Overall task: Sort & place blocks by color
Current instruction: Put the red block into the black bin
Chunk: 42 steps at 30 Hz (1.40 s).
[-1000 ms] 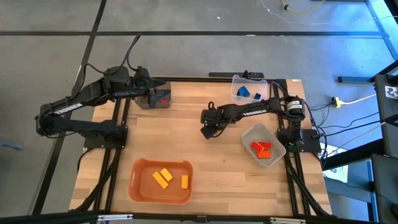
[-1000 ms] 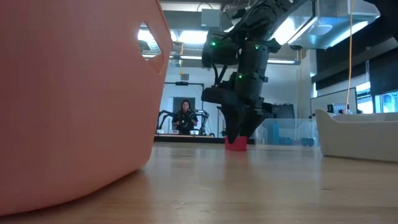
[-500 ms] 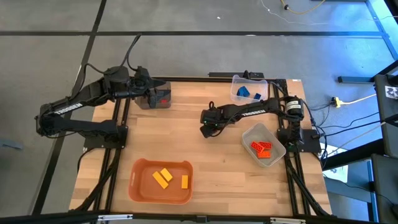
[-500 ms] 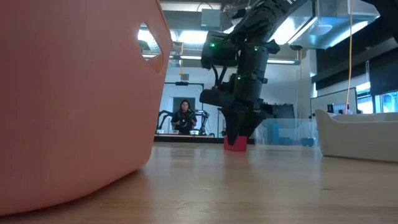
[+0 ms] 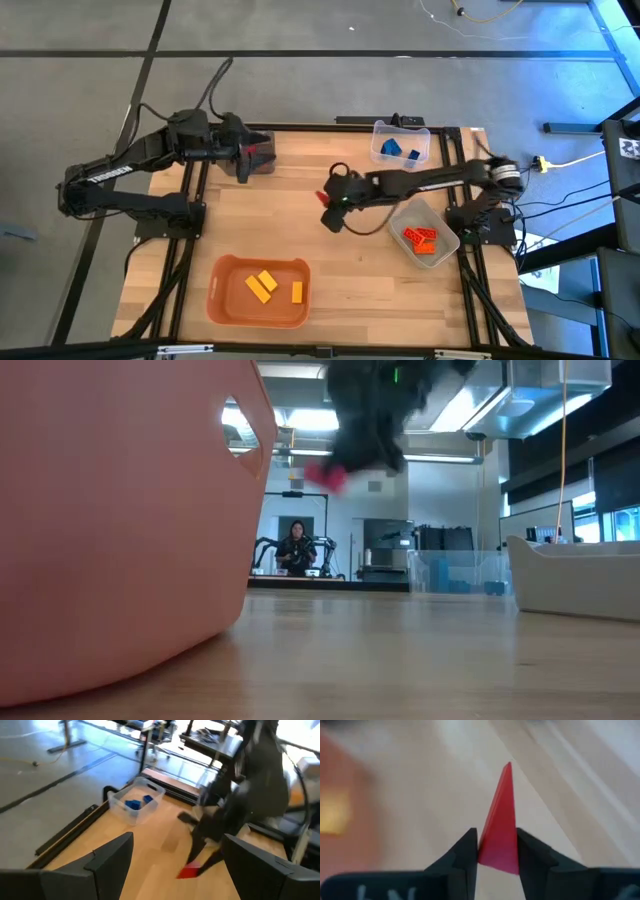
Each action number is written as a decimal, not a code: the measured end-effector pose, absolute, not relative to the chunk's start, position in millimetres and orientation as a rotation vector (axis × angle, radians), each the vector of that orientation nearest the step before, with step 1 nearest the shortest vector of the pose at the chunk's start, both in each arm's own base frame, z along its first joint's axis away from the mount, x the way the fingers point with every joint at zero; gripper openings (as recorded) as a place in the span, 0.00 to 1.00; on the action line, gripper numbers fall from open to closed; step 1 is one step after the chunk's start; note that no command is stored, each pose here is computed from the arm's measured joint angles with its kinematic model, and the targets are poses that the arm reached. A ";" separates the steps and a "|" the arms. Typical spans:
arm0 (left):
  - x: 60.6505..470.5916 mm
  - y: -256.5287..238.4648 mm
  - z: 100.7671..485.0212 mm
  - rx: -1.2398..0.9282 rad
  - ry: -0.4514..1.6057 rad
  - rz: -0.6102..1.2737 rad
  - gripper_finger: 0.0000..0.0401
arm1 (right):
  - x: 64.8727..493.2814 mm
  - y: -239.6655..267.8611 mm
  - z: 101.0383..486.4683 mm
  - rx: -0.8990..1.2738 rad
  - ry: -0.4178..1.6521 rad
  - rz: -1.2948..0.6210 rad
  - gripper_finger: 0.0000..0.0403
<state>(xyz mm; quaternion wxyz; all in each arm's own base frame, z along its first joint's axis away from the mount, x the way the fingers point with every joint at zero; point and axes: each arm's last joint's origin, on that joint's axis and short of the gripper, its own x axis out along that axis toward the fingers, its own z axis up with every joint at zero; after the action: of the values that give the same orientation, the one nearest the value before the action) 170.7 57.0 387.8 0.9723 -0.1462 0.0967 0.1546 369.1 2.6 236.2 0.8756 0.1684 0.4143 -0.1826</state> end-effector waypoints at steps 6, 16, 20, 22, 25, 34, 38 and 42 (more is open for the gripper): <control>196.3 42.8 379.5 -0.232 0.246 0.199 0.73 | 364.0 15.7 295.6 0.343 0.578 -0.053 0.25; 250.9 9.3 358.2 -0.224 0.294 -0.114 0.73 | 359.8 18.4 323.9 0.335 0.410 0.061 0.25; 261.5 6.8 346.8 -0.346 0.367 -0.203 0.73 | 359.4 22.3 324.2 0.335 0.414 0.092 0.25; 265.9 5.5 342.8 -0.390 0.390 -0.236 0.73 | 358.9 22.9 323.1 0.336 0.426 0.092 0.25; 270.8 1.7 338.4 -0.418 0.411 -0.248 0.73 | 357.7 23.0 320.4 0.336 0.456 0.089 0.25; 275.1 2.1 339.3 -0.437 0.372 -0.164 0.60 | 355.6 23.6 316.4 0.336 0.502 0.081 0.25; 274.9 2.1 339.0 -0.439 0.377 -0.164 0.46 | 355.9 23.7 317.1 0.334 0.495 0.085 0.25; 274.9 2.4 338.5 -0.439 0.380 -0.158 0.31 | 356.0 24.1 317.3 0.320 0.493 0.095 0.25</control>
<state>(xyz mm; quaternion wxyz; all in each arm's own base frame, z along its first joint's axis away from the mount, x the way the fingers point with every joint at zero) 274.9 2.4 338.5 0.9550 -0.2162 0.1874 -0.0778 356.0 24.1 317.3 0.9560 0.1579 0.2427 0.0468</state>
